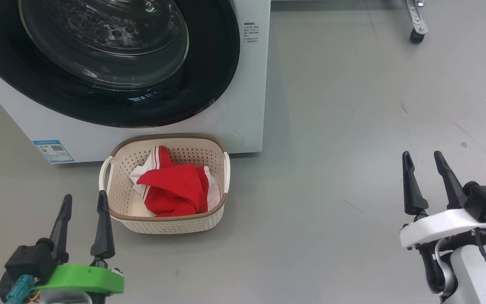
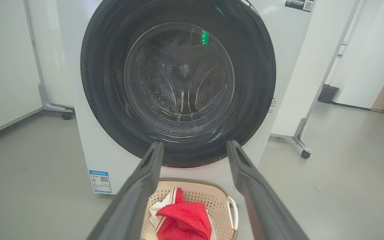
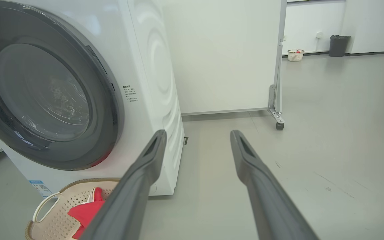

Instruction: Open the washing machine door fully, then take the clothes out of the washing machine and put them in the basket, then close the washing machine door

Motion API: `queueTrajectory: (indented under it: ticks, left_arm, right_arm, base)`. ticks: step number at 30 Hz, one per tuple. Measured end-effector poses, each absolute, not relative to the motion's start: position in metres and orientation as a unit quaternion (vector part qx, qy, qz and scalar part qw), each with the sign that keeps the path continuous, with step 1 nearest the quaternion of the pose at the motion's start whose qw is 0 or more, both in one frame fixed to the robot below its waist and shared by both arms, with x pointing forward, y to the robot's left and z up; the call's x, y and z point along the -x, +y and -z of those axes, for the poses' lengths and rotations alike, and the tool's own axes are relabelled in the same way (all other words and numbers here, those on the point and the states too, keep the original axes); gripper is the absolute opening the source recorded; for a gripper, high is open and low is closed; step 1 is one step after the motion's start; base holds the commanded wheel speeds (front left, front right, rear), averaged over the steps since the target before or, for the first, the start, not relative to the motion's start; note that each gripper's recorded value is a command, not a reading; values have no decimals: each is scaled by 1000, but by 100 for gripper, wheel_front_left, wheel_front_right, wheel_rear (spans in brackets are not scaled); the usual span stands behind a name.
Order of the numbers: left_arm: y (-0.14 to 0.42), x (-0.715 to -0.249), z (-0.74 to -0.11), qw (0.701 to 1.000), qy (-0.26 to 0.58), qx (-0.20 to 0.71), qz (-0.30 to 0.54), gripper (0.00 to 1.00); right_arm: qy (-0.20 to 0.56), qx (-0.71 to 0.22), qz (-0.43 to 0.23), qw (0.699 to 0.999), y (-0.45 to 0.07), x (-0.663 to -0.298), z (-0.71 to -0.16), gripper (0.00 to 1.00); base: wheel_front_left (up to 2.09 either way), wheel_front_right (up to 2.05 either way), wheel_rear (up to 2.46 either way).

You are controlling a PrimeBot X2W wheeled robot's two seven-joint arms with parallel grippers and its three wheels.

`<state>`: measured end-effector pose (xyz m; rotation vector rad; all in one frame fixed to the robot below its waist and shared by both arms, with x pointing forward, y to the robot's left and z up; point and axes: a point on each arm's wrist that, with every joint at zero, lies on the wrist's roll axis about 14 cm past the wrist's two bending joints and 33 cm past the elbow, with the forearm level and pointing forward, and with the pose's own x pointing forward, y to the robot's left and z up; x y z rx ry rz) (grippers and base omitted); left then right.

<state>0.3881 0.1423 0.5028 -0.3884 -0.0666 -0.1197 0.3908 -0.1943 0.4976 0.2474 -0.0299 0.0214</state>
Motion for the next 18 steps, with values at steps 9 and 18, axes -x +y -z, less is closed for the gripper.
queueTrajectory:
  ticks: [9,18]
  left_arm:
    - [143,-389,-504,979,-36,193,59,100]
    - [142,-387,-503,979,-32,192,60,100]
  right_arm:
    - [-19,-124,-8,992,-194,-386,-499,100]
    - [-18,-128,-5,992,-194,-381,-497,100]
  base:
    - [0,0,0]
    - [0,0,0]
